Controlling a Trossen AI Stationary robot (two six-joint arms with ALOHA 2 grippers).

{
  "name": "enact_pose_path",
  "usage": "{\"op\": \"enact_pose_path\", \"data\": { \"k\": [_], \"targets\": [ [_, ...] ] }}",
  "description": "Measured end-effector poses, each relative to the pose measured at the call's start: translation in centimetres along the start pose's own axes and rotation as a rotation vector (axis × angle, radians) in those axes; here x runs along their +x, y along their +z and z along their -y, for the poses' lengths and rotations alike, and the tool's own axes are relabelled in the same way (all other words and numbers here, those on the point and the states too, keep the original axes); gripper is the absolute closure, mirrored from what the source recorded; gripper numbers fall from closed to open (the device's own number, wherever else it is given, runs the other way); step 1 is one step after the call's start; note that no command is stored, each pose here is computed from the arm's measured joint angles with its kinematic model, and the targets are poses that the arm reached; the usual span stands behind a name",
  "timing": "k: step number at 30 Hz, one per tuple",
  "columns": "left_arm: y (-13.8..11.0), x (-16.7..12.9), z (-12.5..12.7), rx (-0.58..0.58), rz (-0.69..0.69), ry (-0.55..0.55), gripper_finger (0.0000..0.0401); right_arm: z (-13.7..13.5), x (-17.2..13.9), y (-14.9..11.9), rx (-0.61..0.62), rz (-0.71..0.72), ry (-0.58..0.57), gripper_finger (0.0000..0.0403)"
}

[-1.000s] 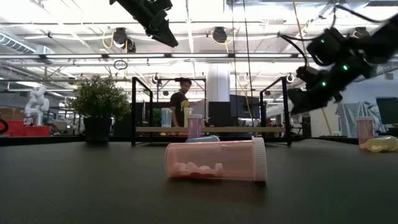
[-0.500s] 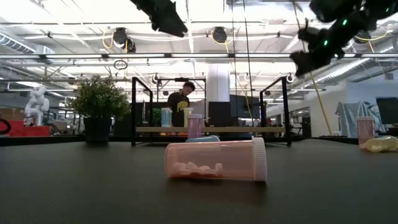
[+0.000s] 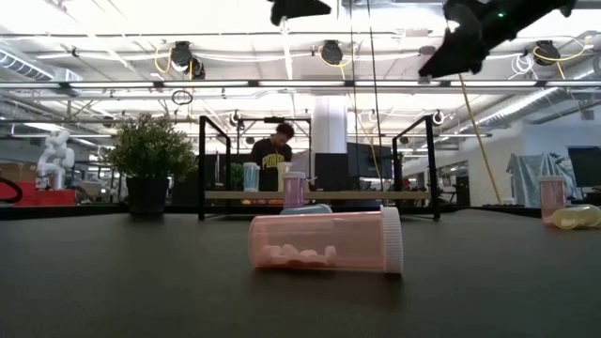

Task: Pick and place medicine bottles onto shelf by color
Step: Put the top right pink pill bottle on the shelf

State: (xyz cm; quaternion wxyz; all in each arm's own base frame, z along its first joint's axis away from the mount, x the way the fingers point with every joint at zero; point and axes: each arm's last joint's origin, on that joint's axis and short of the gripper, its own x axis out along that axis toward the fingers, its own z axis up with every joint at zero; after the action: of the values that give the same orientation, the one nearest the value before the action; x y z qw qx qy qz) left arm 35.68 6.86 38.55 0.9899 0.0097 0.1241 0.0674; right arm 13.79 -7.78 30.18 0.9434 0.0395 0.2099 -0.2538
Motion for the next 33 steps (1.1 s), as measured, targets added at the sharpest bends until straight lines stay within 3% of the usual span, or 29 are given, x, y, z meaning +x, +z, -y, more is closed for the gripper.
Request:
{"op": "enact_pose_path", "data": {
  "k": [6, 10, 18, 26, 33],
  "targets": [
    [-1.1, 3.3, 1.4, 0.043, 0.06, -0.036, 0.0146, -3.1, 2.4, 0.9, -0.027, -0.084, 0.151, 0.0305],
    [-2.5, 5.1, 1.2, 0.047, 0.031, -0.076, 0.0146, -5.0, 3.9, 0.7, -0.074, -0.145, 0.216, 0.0305],
    [-6.4, 8.5, 2.3, 0.016, -0.093, -0.258, 0.0146, -7.3, 6.1, -0.1, -0.14, -0.196, 0.281, 0.0304],
    [-7.6, 9.5, 2.1, 0.021, -0.138, -0.162, 0.0146, -8.8, 7.8, -1.3, -0.184, -0.276, 0.313, 0.0304],
    [-8.5, 9.3, 2.3, 0.034, -0.224, -0.207, 0.0146, -9.4, 7.9, -1.2, -0.189, -0.251, 0.331, 0.0304]
  ]
}}
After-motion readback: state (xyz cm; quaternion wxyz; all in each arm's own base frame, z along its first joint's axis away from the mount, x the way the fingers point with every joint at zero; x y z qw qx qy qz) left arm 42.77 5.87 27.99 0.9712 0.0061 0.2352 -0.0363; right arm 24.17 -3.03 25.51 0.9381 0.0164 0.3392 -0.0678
